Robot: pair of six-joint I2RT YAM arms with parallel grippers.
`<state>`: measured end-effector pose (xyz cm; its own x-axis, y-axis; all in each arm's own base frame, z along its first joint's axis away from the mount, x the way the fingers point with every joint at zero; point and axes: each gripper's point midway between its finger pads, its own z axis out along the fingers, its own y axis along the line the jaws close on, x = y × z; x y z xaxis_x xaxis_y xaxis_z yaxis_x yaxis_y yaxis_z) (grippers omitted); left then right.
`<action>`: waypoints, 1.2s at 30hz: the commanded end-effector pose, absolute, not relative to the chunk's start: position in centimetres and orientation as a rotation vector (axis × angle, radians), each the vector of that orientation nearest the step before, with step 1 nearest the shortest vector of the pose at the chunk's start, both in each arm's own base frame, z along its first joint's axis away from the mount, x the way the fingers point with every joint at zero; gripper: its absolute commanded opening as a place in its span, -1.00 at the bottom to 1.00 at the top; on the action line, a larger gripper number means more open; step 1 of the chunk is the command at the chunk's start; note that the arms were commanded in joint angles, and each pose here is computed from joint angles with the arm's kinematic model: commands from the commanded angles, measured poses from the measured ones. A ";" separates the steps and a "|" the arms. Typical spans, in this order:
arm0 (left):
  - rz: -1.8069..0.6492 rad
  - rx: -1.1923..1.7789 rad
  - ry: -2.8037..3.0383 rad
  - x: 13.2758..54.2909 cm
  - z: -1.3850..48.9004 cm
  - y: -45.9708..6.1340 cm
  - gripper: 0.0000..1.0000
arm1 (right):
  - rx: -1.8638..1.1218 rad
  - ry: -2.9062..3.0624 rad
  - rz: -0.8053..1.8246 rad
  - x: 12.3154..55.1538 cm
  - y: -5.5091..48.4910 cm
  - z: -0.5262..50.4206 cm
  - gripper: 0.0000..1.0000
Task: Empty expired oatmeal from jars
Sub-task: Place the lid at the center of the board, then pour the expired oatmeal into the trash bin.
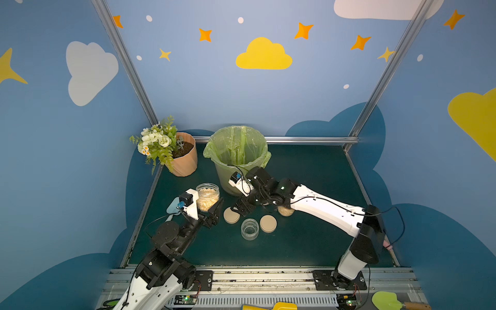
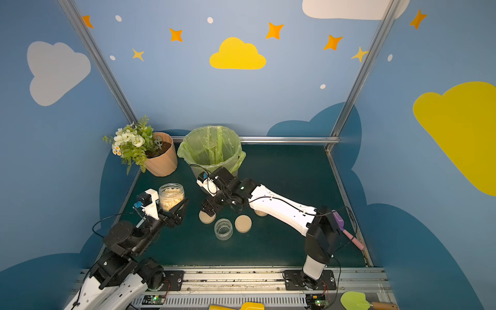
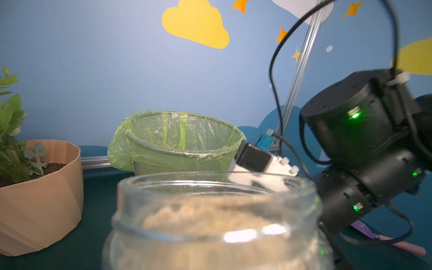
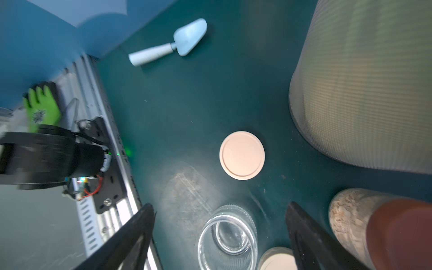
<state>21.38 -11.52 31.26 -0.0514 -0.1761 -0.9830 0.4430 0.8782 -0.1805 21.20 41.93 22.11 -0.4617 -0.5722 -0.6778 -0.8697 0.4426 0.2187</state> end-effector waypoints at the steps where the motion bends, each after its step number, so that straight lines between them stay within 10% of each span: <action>1: -0.541 0.243 1.418 21.1 35.5 -12.1 -0.93 | -1.138 2.200 0.799 20.7 40.1 23.8 0.75; 36: -0.687 0.593 1.294 31.0 43.3 -25.4 -0.93 | -0.699 1.799 1.418 28.0 32.5 43.3 0.86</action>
